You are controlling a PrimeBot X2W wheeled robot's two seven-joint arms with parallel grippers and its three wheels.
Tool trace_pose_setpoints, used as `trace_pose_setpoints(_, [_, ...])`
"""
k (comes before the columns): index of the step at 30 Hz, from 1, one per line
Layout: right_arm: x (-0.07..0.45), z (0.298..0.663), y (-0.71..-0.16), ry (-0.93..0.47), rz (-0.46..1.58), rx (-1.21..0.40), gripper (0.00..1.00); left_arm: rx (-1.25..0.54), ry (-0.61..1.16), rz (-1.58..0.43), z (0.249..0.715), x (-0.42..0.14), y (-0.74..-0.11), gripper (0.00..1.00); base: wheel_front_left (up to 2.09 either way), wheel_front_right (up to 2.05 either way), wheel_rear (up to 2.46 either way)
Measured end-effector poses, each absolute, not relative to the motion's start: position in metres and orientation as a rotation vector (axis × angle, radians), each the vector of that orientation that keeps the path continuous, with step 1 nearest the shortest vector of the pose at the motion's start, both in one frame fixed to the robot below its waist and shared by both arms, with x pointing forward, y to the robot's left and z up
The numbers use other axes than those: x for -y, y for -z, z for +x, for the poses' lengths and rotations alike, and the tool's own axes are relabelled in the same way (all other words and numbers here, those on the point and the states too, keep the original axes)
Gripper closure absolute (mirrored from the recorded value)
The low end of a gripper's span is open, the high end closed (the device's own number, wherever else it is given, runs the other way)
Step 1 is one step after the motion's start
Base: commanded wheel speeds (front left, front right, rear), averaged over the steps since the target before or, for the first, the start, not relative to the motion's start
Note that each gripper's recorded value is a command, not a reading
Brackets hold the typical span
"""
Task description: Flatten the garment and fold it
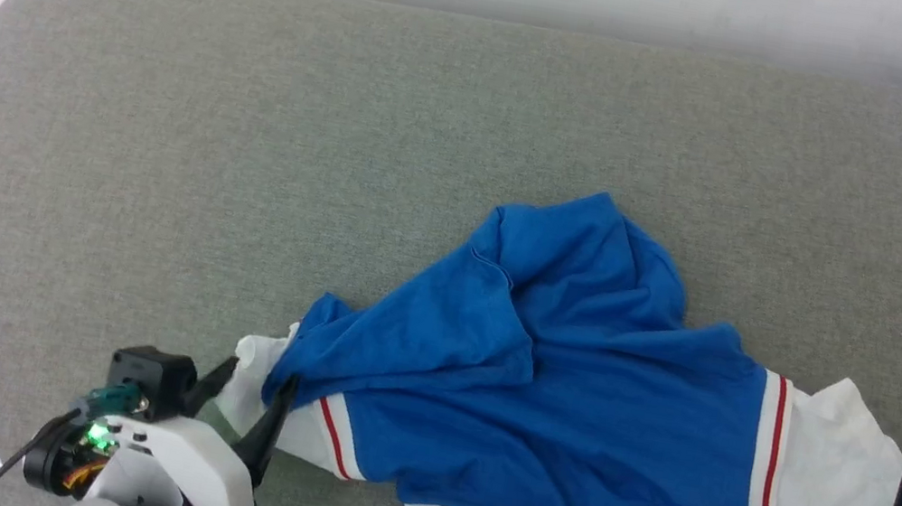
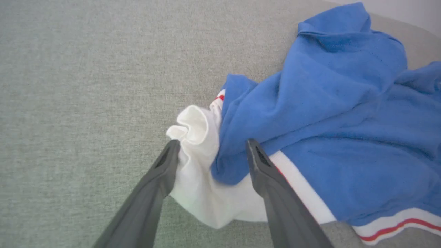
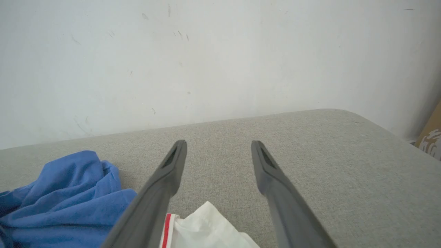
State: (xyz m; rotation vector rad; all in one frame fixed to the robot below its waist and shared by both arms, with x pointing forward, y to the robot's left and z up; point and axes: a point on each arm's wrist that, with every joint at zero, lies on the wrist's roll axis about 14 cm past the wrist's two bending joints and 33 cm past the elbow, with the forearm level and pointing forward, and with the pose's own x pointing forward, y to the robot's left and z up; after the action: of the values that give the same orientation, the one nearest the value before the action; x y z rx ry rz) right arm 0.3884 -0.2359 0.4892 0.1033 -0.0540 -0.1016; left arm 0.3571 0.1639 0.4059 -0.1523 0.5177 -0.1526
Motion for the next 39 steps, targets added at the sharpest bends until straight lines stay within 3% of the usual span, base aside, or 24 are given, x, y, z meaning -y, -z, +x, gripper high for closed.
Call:
trace_pose_setpoints(5, [0.233, 0.388, -0.492, 0.094, 0.107, 0.061, 0.0, -0.374, 0.158, -0.117, 0.374, -0.168, -0.443, 0.0, 0.0, 0.0, 0.0])
trace_pose_setpoints(14, [0.236, 0.386, -0.487, 0.103, 0.107, 0.047, 0.0, -0.216, 0.422, 0.019, 0.413, -0.102, -0.503, 0.0, 0.0, 0.0, 0.0])
trace_pose_setpoints(21, [0.247, 0.385, -0.483, 0.137, 0.099, 0.036, 0.0, -0.314, 0.647, 0.118, 0.421, -0.034, -0.474, 0.0, 0.0, 0.0, 0.0])
trace_pose_setpoints(26, [0.257, 0.379, -0.48, 0.168, 0.089, 0.024, 0.0, -0.453, 0.732, 0.257, 0.414, -0.024, -0.43, 0.0, 0.0, 0.0, 0.0])
trace_pose_setpoints(31, [0.264, 0.374, -0.479, 0.191, 0.083, 0.018, 0.0, -0.483, 0.755, 0.259, 0.412, -0.019, -0.416, 0.0, 0.0, 0.0, 0.0])
trace_pose_setpoints(32, [0.264, 0.374, -0.479, 0.193, 0.085, 0.018, 0.0, -0.485, 0.755, 0.259, 0.412, -0.019, -0.415, 0.36, 0.0, 0.0, 0.0])
trace_pose_setpoints(33, [0.264, 0.373, -0.479, 0.193, 0.087, 0.019, 0.0, -0.481, 0.756, 0.256, 0.412, -0.019, -0.414, 1.0, 0.0, 0.0, 0.0])
trace_pose_setpoints(39, [0.264, 0.373, -0.484, 0.19, 0.09, 0.033, 0.0, -0.434, 0.745, 0.223, 0.416, -0.018, -0.426, 1.0, 0.0, 0.0, 0.0])
